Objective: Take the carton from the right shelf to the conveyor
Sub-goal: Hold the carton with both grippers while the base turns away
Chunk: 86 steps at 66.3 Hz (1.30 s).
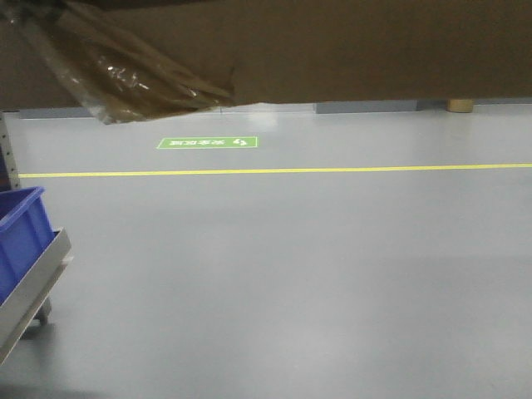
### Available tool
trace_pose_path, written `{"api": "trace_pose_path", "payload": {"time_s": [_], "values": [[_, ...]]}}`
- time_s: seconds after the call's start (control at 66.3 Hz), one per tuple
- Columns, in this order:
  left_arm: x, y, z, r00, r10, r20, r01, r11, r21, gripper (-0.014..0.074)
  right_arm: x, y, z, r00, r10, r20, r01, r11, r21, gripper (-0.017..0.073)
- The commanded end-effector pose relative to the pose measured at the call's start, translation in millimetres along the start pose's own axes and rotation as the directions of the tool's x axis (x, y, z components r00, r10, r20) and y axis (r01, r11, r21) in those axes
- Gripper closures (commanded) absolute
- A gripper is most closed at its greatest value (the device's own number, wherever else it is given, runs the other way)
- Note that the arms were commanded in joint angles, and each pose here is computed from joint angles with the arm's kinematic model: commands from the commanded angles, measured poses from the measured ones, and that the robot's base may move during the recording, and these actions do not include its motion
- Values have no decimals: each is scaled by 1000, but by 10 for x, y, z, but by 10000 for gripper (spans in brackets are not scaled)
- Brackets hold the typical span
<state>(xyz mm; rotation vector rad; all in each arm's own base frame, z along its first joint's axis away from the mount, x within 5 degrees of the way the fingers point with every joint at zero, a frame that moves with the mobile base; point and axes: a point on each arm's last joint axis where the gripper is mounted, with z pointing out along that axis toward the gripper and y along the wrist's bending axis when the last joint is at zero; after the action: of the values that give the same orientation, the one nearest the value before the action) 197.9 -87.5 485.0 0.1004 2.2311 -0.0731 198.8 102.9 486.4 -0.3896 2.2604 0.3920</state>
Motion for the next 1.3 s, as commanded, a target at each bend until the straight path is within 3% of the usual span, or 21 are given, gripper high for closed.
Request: {"api": "trace_pose_path", "payload": {"time_s": [0.0, 0.437, 0.754, 1.282], "values": [[-28, 50, -69, 999, 23, 47, -22, 999, -28, 607, -32, -14, -49, 999, -12, 51, 12, 1000, 9, 629], [-33, 61, -69, 998, 28, 52, -26, 999, -40, 607, -44, -14, -50, 998, -13, 64, 12, 1000, 9, 629], [-33, 61, -69, 998, 28, 52, -26, 999, -40, 607, -128, -4, -55, 988, -13, 155, 13, 1000, 0, 629], [-34, 59, -62, 998, 30, 51, -27, 999, -42, 607, -343, 22, -117, 920, -9, 391, 20, 999, -25, 629]]}}
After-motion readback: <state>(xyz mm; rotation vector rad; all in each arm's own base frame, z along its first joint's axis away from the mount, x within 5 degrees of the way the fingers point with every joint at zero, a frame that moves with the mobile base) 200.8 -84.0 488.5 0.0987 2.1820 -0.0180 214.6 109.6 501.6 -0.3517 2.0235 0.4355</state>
